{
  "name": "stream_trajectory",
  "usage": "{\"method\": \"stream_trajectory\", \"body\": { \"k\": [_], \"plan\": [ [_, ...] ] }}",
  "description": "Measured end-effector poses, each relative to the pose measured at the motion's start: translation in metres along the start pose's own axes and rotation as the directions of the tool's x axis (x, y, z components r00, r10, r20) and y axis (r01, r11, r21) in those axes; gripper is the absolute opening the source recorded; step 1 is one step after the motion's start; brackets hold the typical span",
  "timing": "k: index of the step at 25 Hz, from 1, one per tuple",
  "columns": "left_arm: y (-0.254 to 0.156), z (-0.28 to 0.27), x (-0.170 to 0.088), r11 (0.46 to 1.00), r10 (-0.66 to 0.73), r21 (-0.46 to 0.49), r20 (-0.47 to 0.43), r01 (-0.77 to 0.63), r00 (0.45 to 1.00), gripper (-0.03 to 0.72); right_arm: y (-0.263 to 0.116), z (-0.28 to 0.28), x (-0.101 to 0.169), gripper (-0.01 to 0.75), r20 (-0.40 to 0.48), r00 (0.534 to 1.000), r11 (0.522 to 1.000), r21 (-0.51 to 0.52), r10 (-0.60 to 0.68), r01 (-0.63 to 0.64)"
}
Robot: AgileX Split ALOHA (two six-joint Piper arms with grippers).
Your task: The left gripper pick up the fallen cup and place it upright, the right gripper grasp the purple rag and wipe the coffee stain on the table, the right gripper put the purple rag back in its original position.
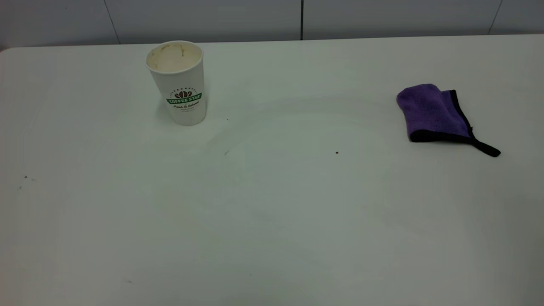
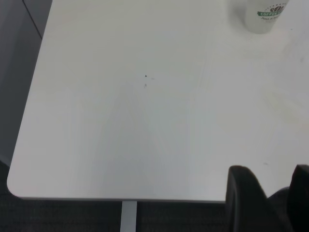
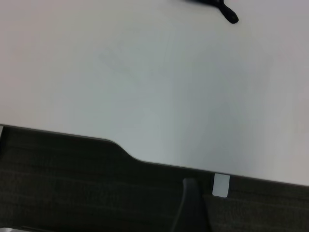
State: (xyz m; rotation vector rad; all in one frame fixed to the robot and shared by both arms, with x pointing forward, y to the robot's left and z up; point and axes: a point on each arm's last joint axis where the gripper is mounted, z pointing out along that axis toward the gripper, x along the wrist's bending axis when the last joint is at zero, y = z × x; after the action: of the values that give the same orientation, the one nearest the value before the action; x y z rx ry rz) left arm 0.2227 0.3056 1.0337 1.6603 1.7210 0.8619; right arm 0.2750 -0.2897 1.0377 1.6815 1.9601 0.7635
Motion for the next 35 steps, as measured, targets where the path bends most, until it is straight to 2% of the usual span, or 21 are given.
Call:
{"method": "stream_trajectory", "body": {
  "k": [12, 20, 26, 35],
  "plan": [
    [0.0, 0.0, 0.0, 1.0, -0.002, 0.0, 0.0, 0.002, 1.0, 0.254, 0.0, 0.0, -0.001, 0.616, 0.007, 1.0, 1.0, -0.012, -0.006, 0.006],
    [0.0, 0.0, 0.0, 1.0, -0.002, 0.0, 0.0, 0.002, 1.0, 0.254, -0.016, -0.019, -0.001, 0.591, 0.075, 0.996, 0.983, -0.181, 0.052, -0.037],
    [0.0, 0.0, 0.0, 1.0, -0.002, 0.0, 0.0, 0.002, 1.0, 0.254, -0.028, -0.031, 0.001, 0.592, 0.082, 0.995, 0.955, -0.294, 0.053, -0.027],
    [0.0, 0.0, 0.0, 1.0, -0.002, 0.0, 0.0, 0.002, 1.0, 0.254, -0.03, -0.032, 0.001, 0.592, 0.084, 0.995, 0.952, -0.306, 0.053, -0.024]
  ]
}}
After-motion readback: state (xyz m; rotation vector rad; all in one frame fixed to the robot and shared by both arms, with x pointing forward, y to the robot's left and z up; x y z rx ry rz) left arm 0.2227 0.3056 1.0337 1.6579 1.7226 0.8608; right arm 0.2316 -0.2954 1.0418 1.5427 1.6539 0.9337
